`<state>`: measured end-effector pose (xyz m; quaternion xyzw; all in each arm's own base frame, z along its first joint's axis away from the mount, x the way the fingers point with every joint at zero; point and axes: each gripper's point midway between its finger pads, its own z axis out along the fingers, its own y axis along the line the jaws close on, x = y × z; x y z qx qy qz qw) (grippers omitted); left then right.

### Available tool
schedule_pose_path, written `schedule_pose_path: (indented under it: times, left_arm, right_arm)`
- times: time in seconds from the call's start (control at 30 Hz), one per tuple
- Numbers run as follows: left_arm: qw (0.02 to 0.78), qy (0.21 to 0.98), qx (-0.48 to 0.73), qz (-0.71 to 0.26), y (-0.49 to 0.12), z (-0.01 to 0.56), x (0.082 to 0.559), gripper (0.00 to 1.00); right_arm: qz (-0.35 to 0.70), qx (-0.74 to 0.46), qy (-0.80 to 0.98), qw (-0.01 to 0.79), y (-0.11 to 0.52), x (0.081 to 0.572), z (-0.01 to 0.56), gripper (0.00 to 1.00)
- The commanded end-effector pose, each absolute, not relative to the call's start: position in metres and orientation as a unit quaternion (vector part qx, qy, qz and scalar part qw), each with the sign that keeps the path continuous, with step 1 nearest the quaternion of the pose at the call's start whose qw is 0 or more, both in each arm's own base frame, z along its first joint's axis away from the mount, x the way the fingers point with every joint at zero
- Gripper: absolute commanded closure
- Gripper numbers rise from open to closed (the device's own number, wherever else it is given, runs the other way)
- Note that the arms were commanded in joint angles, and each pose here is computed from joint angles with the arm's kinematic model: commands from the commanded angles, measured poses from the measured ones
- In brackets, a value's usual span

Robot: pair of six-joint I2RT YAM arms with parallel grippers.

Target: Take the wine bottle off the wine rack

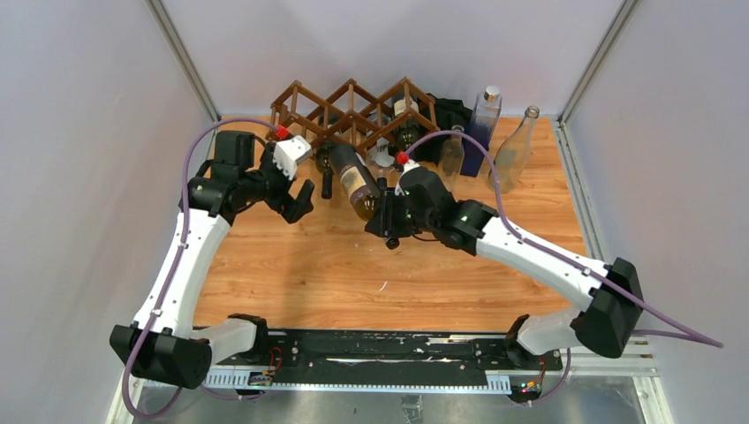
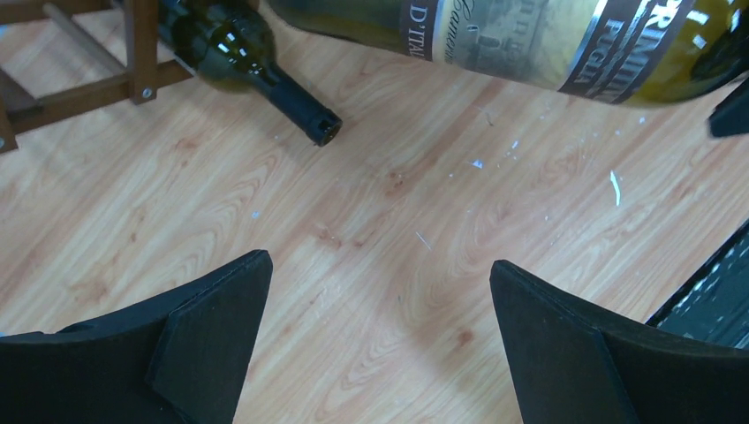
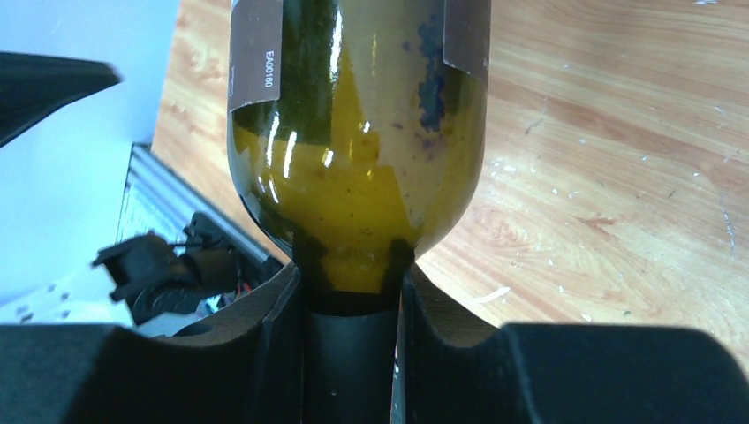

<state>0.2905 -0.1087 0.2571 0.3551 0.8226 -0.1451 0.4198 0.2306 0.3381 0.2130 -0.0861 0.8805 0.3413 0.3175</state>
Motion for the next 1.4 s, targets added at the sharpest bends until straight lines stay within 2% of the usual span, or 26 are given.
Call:
schedule_pose_path:
  times: [0.0, 0.13, 0.33, 0.47, 0.7, 1.23, 1.37]
  left_arm:
    - [0.445, 0.764, 0.442, -0.151, -0.119, 0.262, 0.275, 0.0]
    - [0.465, 0.698, 0.532, -0.115, -0.124, 0.262, 0.26, 0.0]
    - [0.498, 0.544, 0.674, -0.043, -0.136, 0.264, 0.227, 0.0]
    - [0.498, 0.481, 0.722, -0.018, -0.145, 0.261, 0.216, 0.0]
    - [0.504, 0.443, 0.742, -0.007, -0.158, 0.263, 0.218, 0.0]
    - [0.465, 0.454, 0.759, -0.004, -0.151, 0.217, 0.205, 0.0]
    - [0.479, 0.455, 0.751, 0.007, -0.152, 0.22, 0.213, 0.1]
  right_arm:
    - [0.386, -0.165, 0.849, 0.32, 0.337, 0.203, 0.247, 1.0]
    - [0.391, -0.203, 0.847, 0.297, 0.325, 0.181, 0.25, 1.0]
    - [0.404, -0.249, 0.838, 0.268, 0.313, 0.153, 0.263, 1.0]
    - [0.411, -0.271, 0.836, 0.243, 0.315, 0.14, 0.266, 1.0]
    - [0.412, -0.316, 0.829, 0.21, 0.329, 0.122, 0.267, 1.0]
    - [0.448, -0.405, 0.774, 0.191, 0.368, 0.093, 0.293, 1.0]
    - [0.451, -0.414, 0.77, 0.181, 0.371, 0.088, 0.29, 1.0]
